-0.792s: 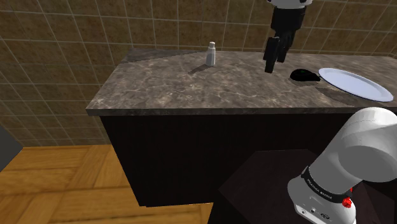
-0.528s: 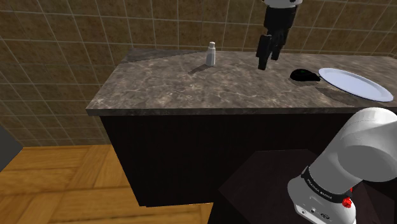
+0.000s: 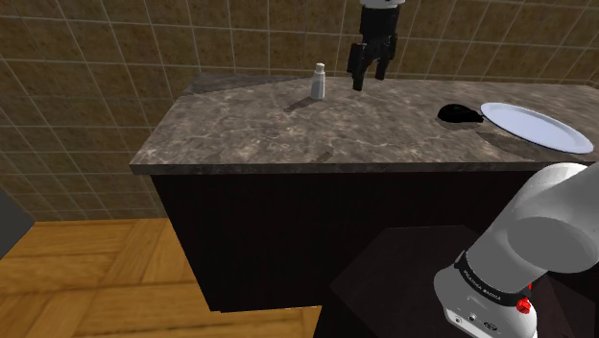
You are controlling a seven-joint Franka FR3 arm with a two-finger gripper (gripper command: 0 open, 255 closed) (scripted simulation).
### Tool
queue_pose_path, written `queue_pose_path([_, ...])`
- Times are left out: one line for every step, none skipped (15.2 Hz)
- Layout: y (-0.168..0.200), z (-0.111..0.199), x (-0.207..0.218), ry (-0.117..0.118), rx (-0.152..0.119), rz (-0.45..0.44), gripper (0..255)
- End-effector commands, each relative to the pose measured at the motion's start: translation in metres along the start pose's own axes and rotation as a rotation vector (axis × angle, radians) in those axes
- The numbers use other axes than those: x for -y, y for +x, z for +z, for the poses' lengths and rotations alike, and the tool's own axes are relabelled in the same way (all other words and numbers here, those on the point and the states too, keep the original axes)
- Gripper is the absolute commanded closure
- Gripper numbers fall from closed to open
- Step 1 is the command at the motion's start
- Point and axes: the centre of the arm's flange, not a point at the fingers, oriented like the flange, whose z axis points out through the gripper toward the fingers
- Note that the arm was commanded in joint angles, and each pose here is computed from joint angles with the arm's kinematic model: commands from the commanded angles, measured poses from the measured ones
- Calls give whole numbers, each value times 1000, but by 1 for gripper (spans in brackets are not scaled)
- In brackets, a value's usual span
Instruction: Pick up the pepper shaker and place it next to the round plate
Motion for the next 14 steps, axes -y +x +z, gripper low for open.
queue_pose_path([26, 0, -9, 2, -6, 19, 0])
queue_pose_path([38, 0, -12, 4, -10, 28, 0])
queue_pose_path([51, 0, -16, 5, -13, 37, 0])
queue_pose_path([63, 0, -19, 6, -16, 47, 0])
queue_pose_path([75, 0, -23, 7, -19, 56, 0])
queue_pose_path([87, 0, -27, 9, -22, 65, 0])
queue_pose_path([100, 0, -30, 10, -25, 74, 0])
queue_pose_path([112, -1, -34, 11, -28, 84, 0])
queue_pose_path([124, -1, -38, 12, -31, 93, 0])
queue_pose_path([136, -1, -43, 13, -34, 102, 0])
queue_pose_path([148, -1, -47, 15, -37, 111, 0])
queue_pose_path([160, -1, -51, 16, -40, 121, 0])
queue_pose_path([172, -2, -56, 17, -43, 130, 0])
queue_pose_path([184, -2, -61, 18, -46, 139, 0])
